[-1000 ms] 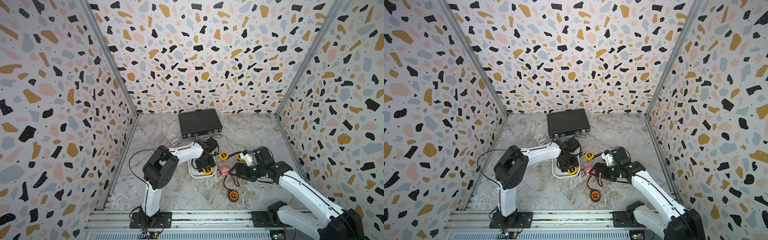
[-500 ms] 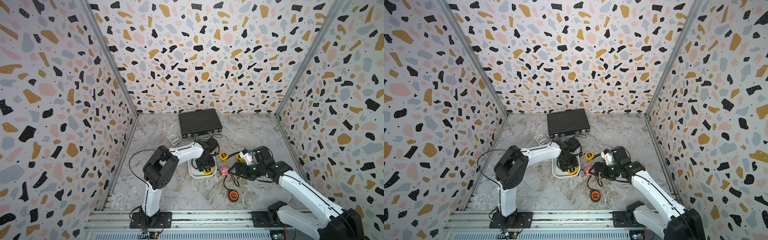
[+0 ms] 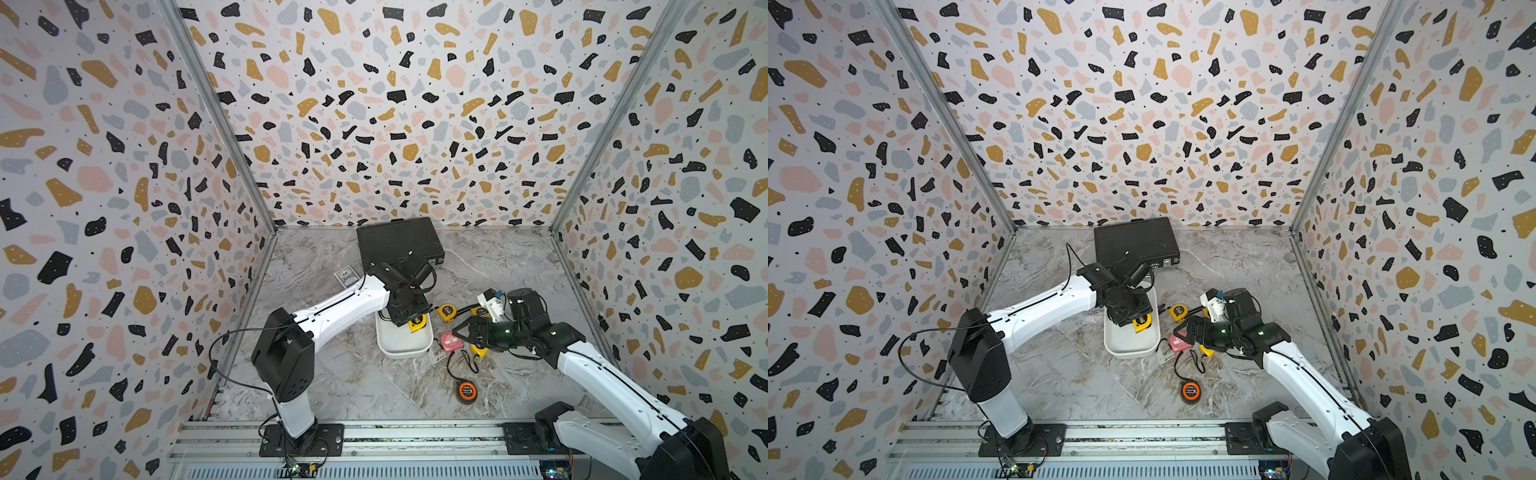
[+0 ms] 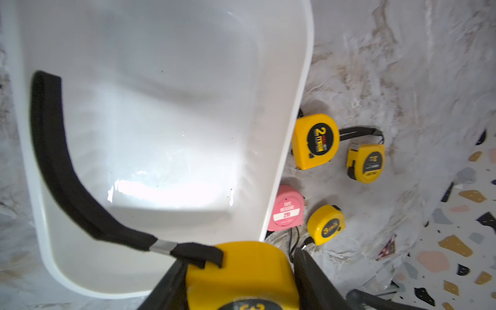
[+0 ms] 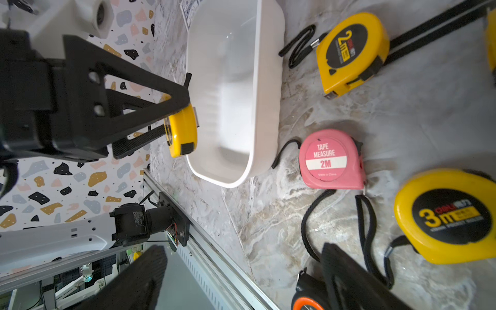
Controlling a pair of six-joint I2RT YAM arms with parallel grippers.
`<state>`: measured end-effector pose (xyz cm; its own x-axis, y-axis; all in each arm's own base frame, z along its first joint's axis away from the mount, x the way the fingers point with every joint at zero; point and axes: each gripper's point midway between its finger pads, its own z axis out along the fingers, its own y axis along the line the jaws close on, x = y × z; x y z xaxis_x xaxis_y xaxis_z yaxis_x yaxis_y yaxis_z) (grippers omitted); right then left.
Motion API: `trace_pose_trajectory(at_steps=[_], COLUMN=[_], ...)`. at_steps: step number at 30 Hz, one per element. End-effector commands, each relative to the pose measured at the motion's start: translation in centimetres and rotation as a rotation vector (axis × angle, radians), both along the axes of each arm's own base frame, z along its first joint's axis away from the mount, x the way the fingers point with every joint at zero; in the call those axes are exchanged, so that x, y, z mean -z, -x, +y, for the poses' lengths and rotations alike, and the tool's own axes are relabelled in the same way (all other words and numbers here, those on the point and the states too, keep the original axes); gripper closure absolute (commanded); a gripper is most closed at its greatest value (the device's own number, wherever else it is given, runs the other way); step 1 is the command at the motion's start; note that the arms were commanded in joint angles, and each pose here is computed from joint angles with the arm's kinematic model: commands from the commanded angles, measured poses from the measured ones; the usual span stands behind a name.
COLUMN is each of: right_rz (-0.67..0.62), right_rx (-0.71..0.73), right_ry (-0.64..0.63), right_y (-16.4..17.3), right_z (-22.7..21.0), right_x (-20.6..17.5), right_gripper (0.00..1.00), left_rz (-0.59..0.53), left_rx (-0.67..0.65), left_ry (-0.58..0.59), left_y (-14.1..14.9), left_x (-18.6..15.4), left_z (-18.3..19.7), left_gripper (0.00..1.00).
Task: Take the tape measure out of the storage box
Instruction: Pick up the tape measure from the storage box, then place the tape measure at the center of the board.
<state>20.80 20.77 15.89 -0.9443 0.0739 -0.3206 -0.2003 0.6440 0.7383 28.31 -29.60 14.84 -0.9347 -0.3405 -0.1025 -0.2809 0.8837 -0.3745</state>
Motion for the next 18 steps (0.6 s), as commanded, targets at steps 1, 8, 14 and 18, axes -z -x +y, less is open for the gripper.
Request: trace_pose_trajectory(at_steps=[1, 8, 14, 18], right_rz=[-0.125, -0.237, -0.282, -0.307], right_rx=[0.008, 0.022, 0.029, 0.041], right_ry=[-0.063, -0.125, -0.149, -0.165], right_y=[-1.2, -2.3, -2.9, -3.2], right_z=[0.9, 2.1, 2.7, 2.8], right_x=[-3.7, -6.4, -7.5, -8.2], right_gripper=[0.05, 0.05, 0.07, 0.08], left_rz=[-0.039, -0.057, -0.052, -0.039], left_rx=[-0.034, -0.044, -0.044, -0.027], left_ry=[0.047, 0.173, 0.256, 0.296], left_y=[-0.3, -0.7, -0.8, -0.4], left_x=[-3.1, -6.3, -7.6, -8.2], left_z=[-0.3, -3.2, -5.6, -7.2], left_gripper=[1.0, 1.0, 1.0, 1.0])
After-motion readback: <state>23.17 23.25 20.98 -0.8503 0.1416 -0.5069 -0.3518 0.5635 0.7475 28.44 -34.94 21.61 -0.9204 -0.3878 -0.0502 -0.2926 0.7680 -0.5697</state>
